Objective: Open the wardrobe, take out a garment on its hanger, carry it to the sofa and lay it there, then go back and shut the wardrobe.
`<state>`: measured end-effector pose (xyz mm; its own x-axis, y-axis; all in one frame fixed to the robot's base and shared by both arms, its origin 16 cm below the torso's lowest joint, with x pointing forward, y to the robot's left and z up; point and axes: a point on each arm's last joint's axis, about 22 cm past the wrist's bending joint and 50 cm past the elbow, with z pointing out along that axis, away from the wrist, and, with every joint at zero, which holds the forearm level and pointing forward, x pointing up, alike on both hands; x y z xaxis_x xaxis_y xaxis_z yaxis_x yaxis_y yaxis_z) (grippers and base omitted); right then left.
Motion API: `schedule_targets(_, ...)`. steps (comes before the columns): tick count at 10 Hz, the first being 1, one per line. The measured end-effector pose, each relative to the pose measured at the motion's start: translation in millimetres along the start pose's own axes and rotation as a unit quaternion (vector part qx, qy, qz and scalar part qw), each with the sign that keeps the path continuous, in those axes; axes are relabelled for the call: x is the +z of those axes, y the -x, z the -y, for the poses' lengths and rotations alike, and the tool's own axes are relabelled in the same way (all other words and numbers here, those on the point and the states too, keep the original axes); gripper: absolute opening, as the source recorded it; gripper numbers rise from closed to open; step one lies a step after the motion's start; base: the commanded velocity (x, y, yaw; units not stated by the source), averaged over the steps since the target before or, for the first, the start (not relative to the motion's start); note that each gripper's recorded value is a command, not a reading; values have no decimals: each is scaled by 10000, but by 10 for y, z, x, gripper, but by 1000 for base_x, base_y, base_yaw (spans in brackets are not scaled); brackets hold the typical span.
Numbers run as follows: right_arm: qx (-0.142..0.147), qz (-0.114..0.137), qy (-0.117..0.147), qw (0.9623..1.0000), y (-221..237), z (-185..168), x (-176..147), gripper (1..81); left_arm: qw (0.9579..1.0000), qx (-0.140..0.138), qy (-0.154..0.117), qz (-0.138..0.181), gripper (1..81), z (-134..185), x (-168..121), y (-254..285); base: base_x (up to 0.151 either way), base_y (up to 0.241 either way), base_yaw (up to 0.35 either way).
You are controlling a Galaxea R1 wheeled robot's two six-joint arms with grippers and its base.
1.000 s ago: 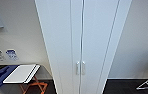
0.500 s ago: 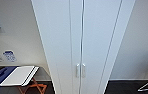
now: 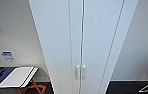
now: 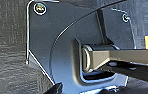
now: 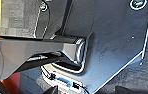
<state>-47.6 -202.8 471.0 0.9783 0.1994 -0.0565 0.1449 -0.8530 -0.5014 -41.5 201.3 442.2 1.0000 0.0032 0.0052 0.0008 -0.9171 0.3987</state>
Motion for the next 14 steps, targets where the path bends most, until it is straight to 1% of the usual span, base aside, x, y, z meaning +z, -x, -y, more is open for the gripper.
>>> schedule_targets(3, 32, 75, -16, 10000, 112, 24, 7, 811, 10000, -26, 5, 82, 811, -7, -7, 127, 0, 0, 0)
schedule_targets(4, 24, 45, -8, 10000, 68, 12, 3, 811, 10000, -20, 23, 64, 811, -21, -5, 98, 0, 0, 0)
schedule_targets(5, 7, 3, -34, 10000, 7, 19, -15, 811, 9999, -21, 104, 39, 811, -81, -10, 70, 0, 0, 0)
schedule_targets(7, -43, -82, -187, 9998, -129, 106, -80, 811, 9996, -30, 281, 28, 811, -147, -84, 51, 0, 0, 0)
schedule_targets(9, -124, -204, -341, 9991, -338, 135, -250, 811, 9992, 3, 386, -42, 811, -68, -235, -91, 0, 0, 0)
schedule_targets(10, -168, -278, -365, 9988, -460, 91, -365, 811, 9988, 28, 481, -112, 811, -82, -306, -211, 0, 0, 0)
schedule_targets(12, -261, -451, -421, 9978, -722, 36, -595, 811, 9968, 84, 755, -228, 811, -204, -468, -424, 0, 0, 0)
schedule_targets(14, -380, -599, -623, 9955, -968, 170, -784, 811, 9949, 187, 920, -356, 811, -198, -697, -680, 0, 0, 0)
